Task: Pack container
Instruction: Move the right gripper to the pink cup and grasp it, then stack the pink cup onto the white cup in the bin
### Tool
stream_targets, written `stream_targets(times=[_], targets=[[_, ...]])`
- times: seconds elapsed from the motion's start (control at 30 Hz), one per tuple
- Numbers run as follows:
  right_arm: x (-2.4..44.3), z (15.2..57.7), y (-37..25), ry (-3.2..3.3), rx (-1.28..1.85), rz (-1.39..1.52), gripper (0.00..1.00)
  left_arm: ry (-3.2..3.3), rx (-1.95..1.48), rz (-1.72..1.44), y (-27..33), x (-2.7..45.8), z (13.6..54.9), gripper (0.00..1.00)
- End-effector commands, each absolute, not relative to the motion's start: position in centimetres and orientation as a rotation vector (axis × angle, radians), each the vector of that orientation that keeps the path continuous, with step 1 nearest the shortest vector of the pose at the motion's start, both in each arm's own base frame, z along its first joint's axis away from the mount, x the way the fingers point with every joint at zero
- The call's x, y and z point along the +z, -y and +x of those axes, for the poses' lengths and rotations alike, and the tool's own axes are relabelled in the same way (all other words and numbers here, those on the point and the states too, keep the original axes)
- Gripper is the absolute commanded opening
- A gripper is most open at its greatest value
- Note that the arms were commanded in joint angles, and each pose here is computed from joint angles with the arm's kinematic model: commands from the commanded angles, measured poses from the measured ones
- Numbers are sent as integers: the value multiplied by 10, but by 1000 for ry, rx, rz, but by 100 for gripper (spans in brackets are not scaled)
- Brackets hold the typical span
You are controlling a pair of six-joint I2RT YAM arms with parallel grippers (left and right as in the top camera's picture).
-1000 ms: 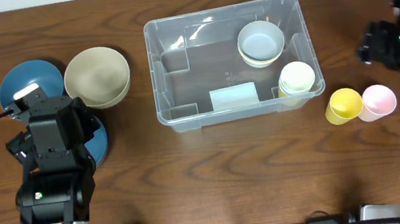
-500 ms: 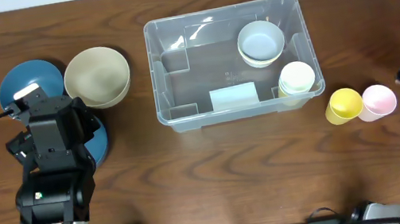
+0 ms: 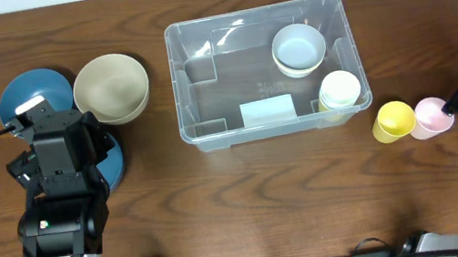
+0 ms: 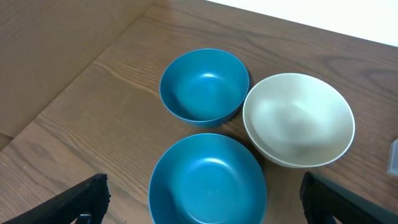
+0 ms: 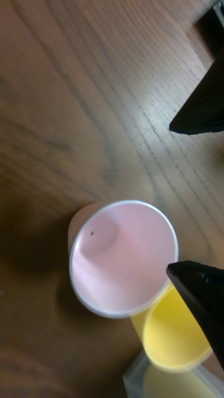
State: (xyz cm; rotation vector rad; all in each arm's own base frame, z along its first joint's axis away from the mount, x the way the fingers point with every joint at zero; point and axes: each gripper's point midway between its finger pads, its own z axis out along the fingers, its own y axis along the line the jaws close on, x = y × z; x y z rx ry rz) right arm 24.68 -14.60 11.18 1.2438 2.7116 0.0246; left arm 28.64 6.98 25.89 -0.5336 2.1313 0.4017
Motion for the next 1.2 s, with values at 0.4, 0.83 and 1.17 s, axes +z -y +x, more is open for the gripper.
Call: stream_targets(times=[0.4, 0.83, 1.17], targets=[[54, 243, 144, -2651, 51, 1326, 41, -2102, 407, -558, -73, 268, 287, 98], [51, 254, 154, -2589, 50, 1398, 1, -2102, 407, -558, -73, 268, 287, 98], [170, 311, 166, -2461, 166, 1213, 1, -2102, 407, -558, -73, 268, 287, 98]])
